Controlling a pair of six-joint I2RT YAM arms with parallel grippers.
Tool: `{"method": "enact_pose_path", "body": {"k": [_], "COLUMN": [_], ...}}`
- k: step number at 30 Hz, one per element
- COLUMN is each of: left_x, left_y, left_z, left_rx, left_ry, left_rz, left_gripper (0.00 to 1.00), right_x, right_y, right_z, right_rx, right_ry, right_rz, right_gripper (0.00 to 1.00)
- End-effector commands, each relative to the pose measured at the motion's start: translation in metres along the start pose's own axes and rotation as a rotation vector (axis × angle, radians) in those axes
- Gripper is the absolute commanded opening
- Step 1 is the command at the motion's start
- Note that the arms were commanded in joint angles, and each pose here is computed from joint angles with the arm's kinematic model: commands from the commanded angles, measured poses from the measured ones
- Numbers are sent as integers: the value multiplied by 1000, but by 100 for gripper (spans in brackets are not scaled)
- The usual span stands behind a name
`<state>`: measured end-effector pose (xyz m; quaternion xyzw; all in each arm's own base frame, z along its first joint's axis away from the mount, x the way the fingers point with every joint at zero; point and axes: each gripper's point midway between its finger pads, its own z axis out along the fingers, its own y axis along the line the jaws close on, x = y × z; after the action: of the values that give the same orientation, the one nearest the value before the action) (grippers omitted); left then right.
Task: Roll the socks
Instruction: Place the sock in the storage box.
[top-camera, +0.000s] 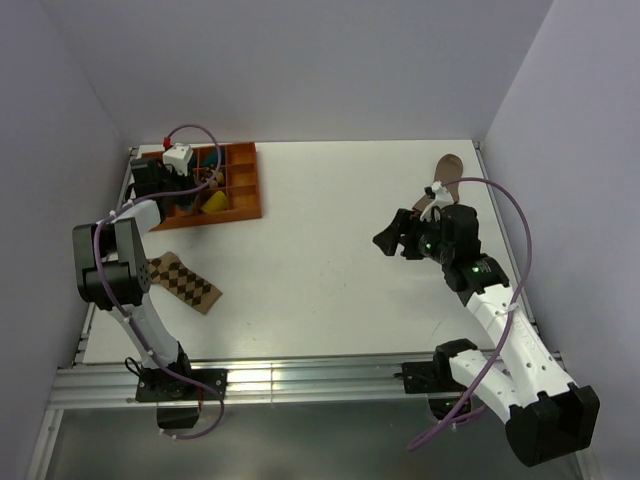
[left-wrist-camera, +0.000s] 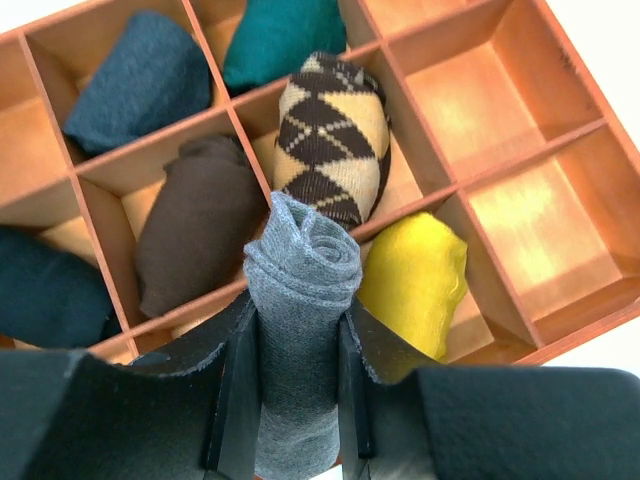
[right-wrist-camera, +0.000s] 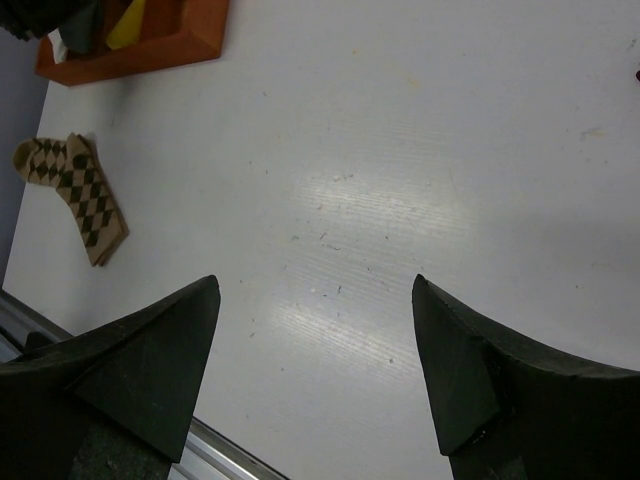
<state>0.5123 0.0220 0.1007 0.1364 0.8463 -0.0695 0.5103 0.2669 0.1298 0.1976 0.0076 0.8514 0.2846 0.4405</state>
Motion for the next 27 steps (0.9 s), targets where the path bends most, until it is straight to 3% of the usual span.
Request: {"method": "enact_pose_path", "body": {"k": [1,27], "left_x": [-11,66], "left_y": [2,24], "left_z": [-4,5], "left_rx": [18,90], "left_ry": [-46,256], "left_rz": [34,170], "left_gripper": [0,0], "right_x": [-32,-30], "right_y": [13,11], "right_z": [-4,5], "right_rx": [-34,-25], "right_ry": [-87,-34], "right_rz": [-43,-43], "right_gripper": [84,80]}}
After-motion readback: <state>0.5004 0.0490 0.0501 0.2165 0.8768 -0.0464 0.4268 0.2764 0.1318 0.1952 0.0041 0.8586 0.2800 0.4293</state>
